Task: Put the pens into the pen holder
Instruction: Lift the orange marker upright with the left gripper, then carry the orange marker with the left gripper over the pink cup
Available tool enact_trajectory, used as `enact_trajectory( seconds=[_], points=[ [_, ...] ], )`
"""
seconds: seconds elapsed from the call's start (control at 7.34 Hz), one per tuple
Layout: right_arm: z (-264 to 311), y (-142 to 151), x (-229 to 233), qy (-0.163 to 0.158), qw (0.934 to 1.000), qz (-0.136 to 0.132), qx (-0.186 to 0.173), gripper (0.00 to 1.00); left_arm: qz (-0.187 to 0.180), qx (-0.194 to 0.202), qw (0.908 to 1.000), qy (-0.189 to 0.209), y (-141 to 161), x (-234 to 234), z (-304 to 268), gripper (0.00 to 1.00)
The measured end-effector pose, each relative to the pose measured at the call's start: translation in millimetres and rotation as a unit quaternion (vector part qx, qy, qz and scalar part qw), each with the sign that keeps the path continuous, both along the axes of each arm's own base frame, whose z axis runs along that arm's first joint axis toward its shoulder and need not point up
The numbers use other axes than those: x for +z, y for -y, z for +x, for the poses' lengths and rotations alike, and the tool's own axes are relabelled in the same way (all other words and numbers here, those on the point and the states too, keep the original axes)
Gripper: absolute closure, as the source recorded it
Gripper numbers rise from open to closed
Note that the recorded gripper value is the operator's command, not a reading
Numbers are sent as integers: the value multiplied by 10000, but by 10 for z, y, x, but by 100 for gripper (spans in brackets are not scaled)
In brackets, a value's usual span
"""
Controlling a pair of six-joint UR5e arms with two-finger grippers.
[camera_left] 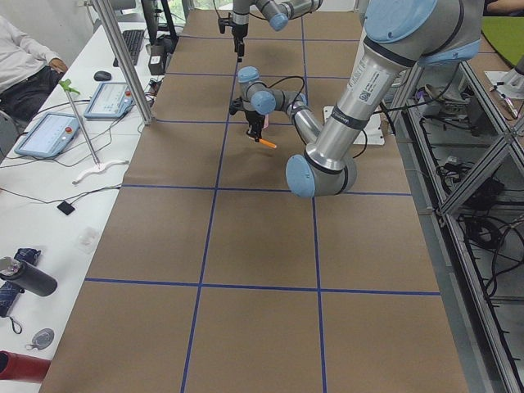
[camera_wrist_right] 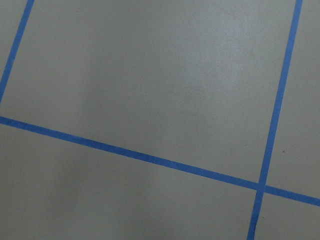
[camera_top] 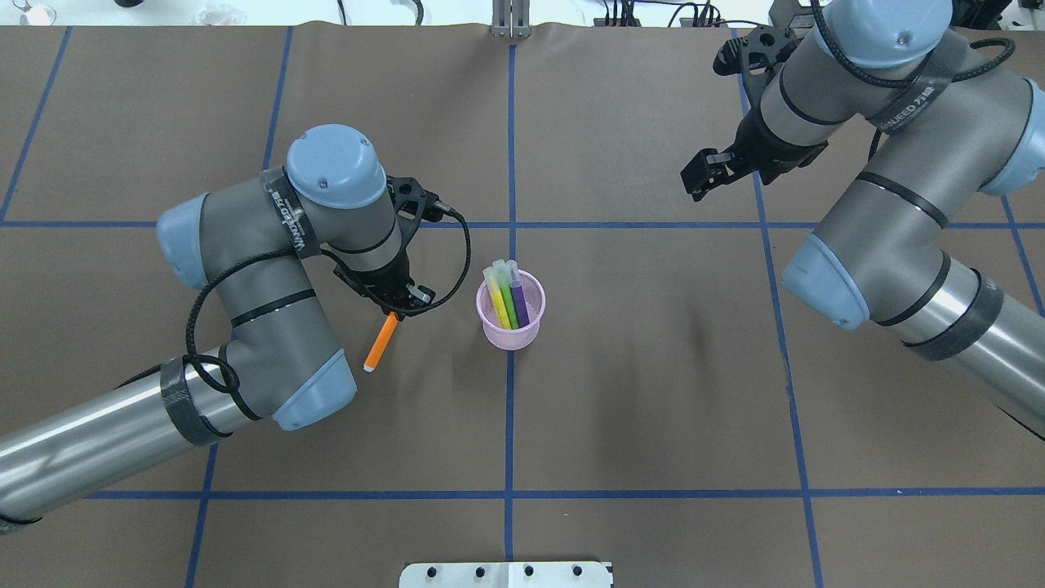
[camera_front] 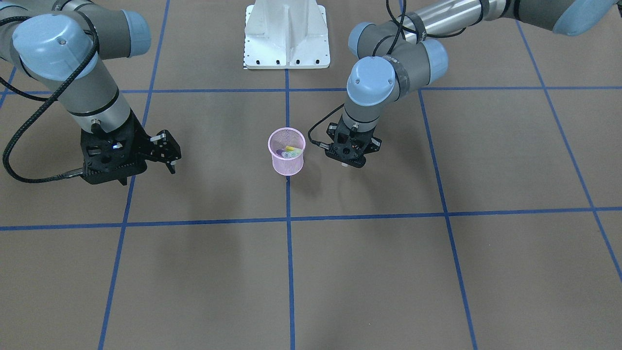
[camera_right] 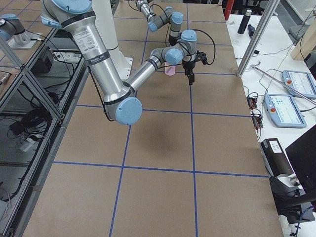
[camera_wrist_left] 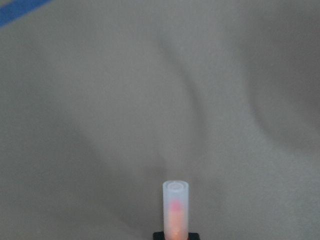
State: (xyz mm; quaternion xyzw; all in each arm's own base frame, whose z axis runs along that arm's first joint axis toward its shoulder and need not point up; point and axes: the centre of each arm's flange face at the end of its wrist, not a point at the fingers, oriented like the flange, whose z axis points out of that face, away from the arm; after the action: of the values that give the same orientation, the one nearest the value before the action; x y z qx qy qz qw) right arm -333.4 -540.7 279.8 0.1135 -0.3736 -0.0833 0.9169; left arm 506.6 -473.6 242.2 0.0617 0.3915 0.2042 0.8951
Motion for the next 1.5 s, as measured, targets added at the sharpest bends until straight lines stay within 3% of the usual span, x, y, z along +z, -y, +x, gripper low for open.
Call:
enact_trajectory(
  seconds=[0.41,0.68,0.95,1.5],
  points=[
    [30,19,-2,4,10000,-2,24,0,434,-429,9956,-716,114,-561,-610,100],
    [36,25,-5,4,10000,2,31,0,776,-744,9792,-1720,68,-781,-768,100],
    [45,32,2,-1,10000,0,37,0,1184,-1094,9461,-2810,-33,-776,-895,100],
    [50,35,7,-5,10000,-3,40,0,1959,-1813,8765,-4007,-44,-569,-722,100]
  ],
)
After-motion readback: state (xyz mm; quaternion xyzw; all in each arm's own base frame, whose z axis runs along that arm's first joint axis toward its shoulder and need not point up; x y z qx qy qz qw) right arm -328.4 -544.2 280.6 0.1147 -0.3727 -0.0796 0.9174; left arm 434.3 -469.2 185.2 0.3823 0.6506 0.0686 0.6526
